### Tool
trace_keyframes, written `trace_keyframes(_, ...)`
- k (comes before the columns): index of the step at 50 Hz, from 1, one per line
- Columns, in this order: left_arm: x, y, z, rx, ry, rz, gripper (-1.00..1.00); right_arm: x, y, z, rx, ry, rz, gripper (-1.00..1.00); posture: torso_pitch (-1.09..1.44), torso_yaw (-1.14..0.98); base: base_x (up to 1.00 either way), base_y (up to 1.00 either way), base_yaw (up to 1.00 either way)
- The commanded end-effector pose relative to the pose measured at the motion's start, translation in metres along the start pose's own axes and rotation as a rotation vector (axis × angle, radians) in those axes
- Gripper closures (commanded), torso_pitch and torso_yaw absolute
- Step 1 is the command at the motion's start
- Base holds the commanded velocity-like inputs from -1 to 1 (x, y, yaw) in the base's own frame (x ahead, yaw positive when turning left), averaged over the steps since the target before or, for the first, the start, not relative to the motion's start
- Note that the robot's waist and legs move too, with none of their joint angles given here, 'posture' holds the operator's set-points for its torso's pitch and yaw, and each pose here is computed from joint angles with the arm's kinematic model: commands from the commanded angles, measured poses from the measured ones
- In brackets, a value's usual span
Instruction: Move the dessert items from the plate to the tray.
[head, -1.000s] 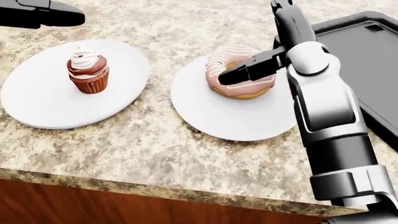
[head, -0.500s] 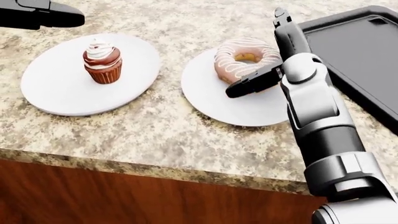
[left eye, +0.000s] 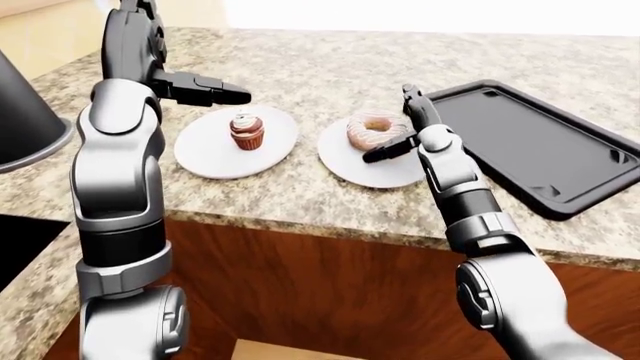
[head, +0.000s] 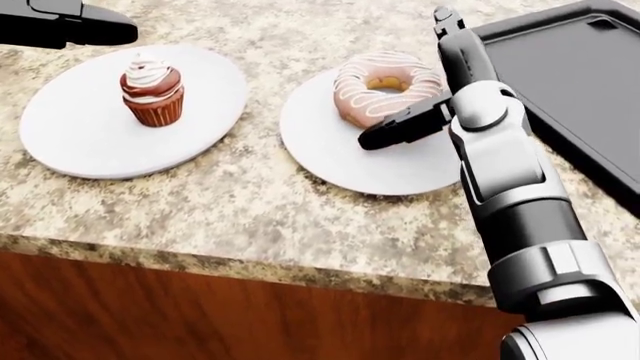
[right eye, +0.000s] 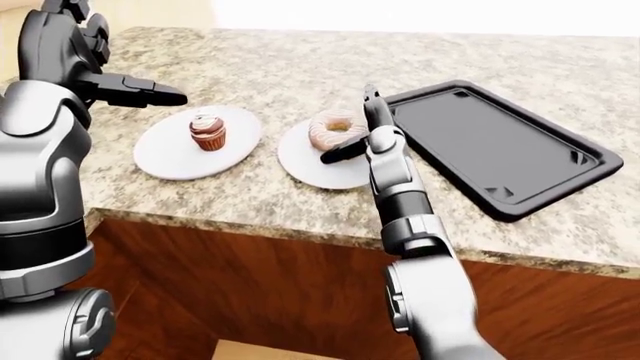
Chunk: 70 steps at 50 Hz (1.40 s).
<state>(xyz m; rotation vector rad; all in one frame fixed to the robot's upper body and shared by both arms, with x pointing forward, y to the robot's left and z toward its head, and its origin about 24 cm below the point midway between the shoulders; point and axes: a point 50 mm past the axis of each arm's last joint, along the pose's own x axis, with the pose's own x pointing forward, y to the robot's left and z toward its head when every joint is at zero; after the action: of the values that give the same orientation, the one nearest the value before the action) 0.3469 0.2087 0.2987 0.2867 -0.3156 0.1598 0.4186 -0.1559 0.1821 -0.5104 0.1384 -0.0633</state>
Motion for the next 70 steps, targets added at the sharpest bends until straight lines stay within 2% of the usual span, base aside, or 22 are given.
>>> trace_keyframes(1,-0.001,0.007,0.022,0.002,-0.094,0.027,-1.00,-0.002,-0.011,0.027,0.000,-0.106,-0.037,-0.80,0.00,0.00,0.00,0.00,0.00)
trace_keyframes(4,-0.001,0.007,0.022,0.003,-0.095,0.027,-1.00,-0.002,-0.010,0.027,-0.013,-0.114,-0.035,-0.69,0.00,0.00,0.00,0.00,0.00)
trace_keyframes(22,-0.002,0.007,0.022,0.003,-0.098,0.029,-1.00,-0.003,-0.007,0.026,-0.036,-0.127,-0.023,-0.46,0.00,0.00,0.00,0.00,0.00)
trace_keyframes(26,-0.001,0.007,0.021,0.006,-0.098,0.031,-1.00,-0.005,-0.007,0.029,-0.038,-0.144,-0.027,-0.17,0.00,0.00,0.00,0.00,0.00)
trace_keyframes(27,-0.001,0.007,0.021,0.007,-0.098,0.030,-1.00,-0.006,-0.007,0.029,-0.042,-0.149,-0.027,-0.02,0.00,0.00,0.00,0.00,0.00)
trace_keyframes(33,-0.001,0.007,0.021,0.009,-0.097,0.032,-1.00,-0.007,-0.010,0.032,-0.033,-0.170,-0.042,0.35,0.00,0.00,0.00,0.00,0.00)
trace_keyframes(34,-0.001,0.007,0.021,0.008,-0.097,0.032,-1.00,-0.008,-0.011,0.034,-0.029,-0.177,-0.046,0.45,0.00,0.00,0.00,0.00,0.00)
trace_keyframes(35,-0.001,0.007,0.021,0.008,-0.097,0.032,-1.00,-0.008,-0.011,0.035,-0.027,-0.180,-0.050,0.73,0.00,0.00,0.00,0.00,0.00)
trace_keyframes(37,0.000,0.007,0.021,0.007,-0.095,0.032,-1.00,-0.009,-0.013,0.036,-0.022,-0.189,-0.057,0.98,0.00,0.00,0.00,0.00,0.00)
trace_keyframes(41,0.000,0.008,0.021,0.009,-0.094,0.033,-1.00,-0.010,-0.015,0.039,-0.005,-0.205,-0.067,1.00,0.00,0.00,0.00,0.00,0.00)
trace_keyframes(44,0.004,0.009,0.018,0.008,-0.074,0.031,-1.00,-0.014,-0.023,0.043,0.045,-0.214,-0.081,1.00,0.00,0.00,0.00,0.00,0.00)
trace_keyframes(46,0.007,0.010,0.014,-0.005,-0.043,0.025,-1.00,-0.016,-0.028,0.046,0.097,-0.213,-0.083,1.00,0.00,0.00,0.00,0.00,0.00)
trace_keyframes(48,0.010,0.009,0.011,-0.003,-0.019,0.017,-1.00,-0.017,-0.031,0.047,0.120,-0.211,-0.082,1.00,0.00,0.00,0.00,0.00,0.00)
trace_keyframes(49,0.010,0.008,0.007,-0.010,0.007,0.000,-1.00,-0.017,-0.034,0.047,0.118,-0.212,-0.108,1.00,0.00,0.00,0.00,0.00,0.00)
trace_keyframes(50,0.011,0.006,0.004,-0.013,0.028,-0.015,-1.00,-0.018,-0.034,0.048,0.145,-0.207,-0.082,1.00,0.00,0.00,0.00,0.00,0.00)
trace_keyframes(53,0.012,0.003,-0.002,-0.024,0.071,-0.067,-1.00,-0.020,-0.047,0.049,0.252,-0.189,-0.121,1.00,0.00,0.00,0.00,0.00,0.00)
trace_keyframes(54,0.013,0.002,-0.005,-0.030,0.098,-0.083,-1.00,-0.022,-0.050,0.052,0.285,-0.214,-0.099,1.00,0.00,0.00,0.00,0.00,0.00)
trace_keyframes(55,0.015,0.001,-0.008,-0.019,0.103,-0.081,-1.00,-0.021,-0.052,0.051,0.313,-0.200,-0.098,1.00,0.00,0.00,0.00,0.00,0.00)
trace_keyframes(57,0.018,-0.005,-0.018,-0.040,0.165,-0.142,-1.00,-0.023,-0.056,0.054,0.335,-0.206,-0.111,1.00,0.00,0.00,0.00,0.00,0.00)
trace_keyframes(59,0.028,-0.008,-0.029,-0.046,0.194,-0.141,-1.00,-0.027,-0.060,0.058,0.371,-0.241,-0.104,1.00,0.00,0.00,0.00,0.00,0.00)
trace_keyframes(63,0.044,-0.013,-0.031,-0.069,0.222,-0.136,-1.00,-0.027,-0.059,0.058,0.355,-0.241,-0.116,1.00,0.00,0.00,0.00,0.00,0.00)
trace_keyframes(70,0.063,-0.011,-0.017,-0.040,0.257,-0.125,-1.00,-0.027,-0.060,0.059,0.349,-0.257,-0.109,1.00,0.00,0.00,0.00,0.00,0.00)
